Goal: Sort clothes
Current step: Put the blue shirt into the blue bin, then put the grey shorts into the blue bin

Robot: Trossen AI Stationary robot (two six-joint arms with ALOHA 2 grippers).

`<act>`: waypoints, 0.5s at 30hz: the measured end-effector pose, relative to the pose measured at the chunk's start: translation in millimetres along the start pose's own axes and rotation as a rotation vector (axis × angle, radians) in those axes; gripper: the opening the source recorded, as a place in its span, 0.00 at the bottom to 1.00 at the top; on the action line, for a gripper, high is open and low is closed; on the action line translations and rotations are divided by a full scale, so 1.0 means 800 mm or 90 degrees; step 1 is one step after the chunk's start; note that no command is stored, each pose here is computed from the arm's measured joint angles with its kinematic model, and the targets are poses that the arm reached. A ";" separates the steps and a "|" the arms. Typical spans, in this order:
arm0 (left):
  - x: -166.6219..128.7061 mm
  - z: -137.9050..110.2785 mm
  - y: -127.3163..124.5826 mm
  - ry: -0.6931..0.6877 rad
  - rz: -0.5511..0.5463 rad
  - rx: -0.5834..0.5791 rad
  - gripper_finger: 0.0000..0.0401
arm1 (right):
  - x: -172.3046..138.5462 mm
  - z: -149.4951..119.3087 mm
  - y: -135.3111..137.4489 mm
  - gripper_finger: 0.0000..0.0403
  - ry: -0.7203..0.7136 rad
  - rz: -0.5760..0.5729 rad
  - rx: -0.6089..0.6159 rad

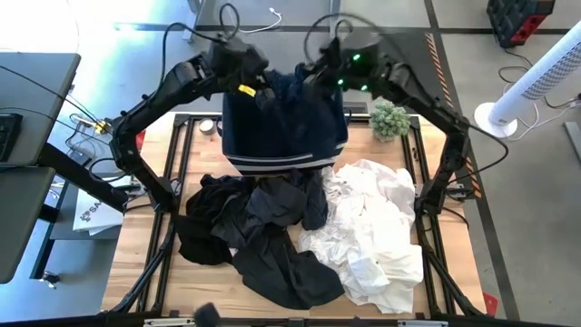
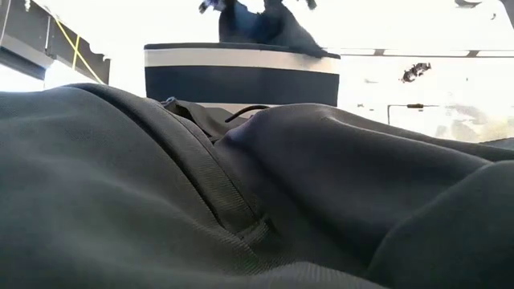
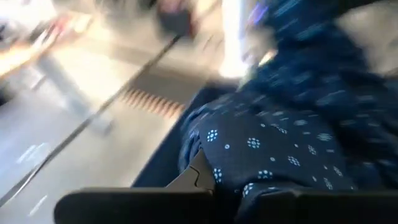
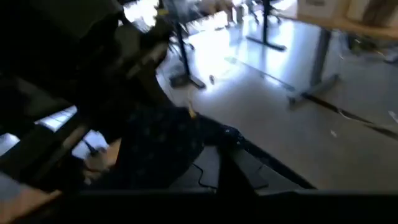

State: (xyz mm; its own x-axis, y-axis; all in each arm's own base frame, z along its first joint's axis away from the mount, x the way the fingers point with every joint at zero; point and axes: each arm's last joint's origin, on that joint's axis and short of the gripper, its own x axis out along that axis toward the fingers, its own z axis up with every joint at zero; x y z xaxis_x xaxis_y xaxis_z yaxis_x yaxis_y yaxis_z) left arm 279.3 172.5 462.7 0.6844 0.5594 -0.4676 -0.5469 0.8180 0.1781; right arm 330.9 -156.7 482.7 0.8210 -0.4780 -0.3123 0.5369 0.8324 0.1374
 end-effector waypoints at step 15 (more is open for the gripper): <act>-0.017 -0.044 0.003 0.222 0.083 -0.090 0.37 | -0.027 -0.028 -0.008 0.47 0.166 -0.135 -0.017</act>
State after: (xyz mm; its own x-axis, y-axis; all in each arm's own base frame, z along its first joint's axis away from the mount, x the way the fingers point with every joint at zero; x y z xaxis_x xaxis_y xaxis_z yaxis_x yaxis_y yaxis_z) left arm 251.4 162.2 439.2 0.4136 0.5585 -0.7191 -0.6956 0.7034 0.1462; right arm 305.3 -145.4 467.4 0.6121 -0.5568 -0.5616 0.6825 0.7307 0.0194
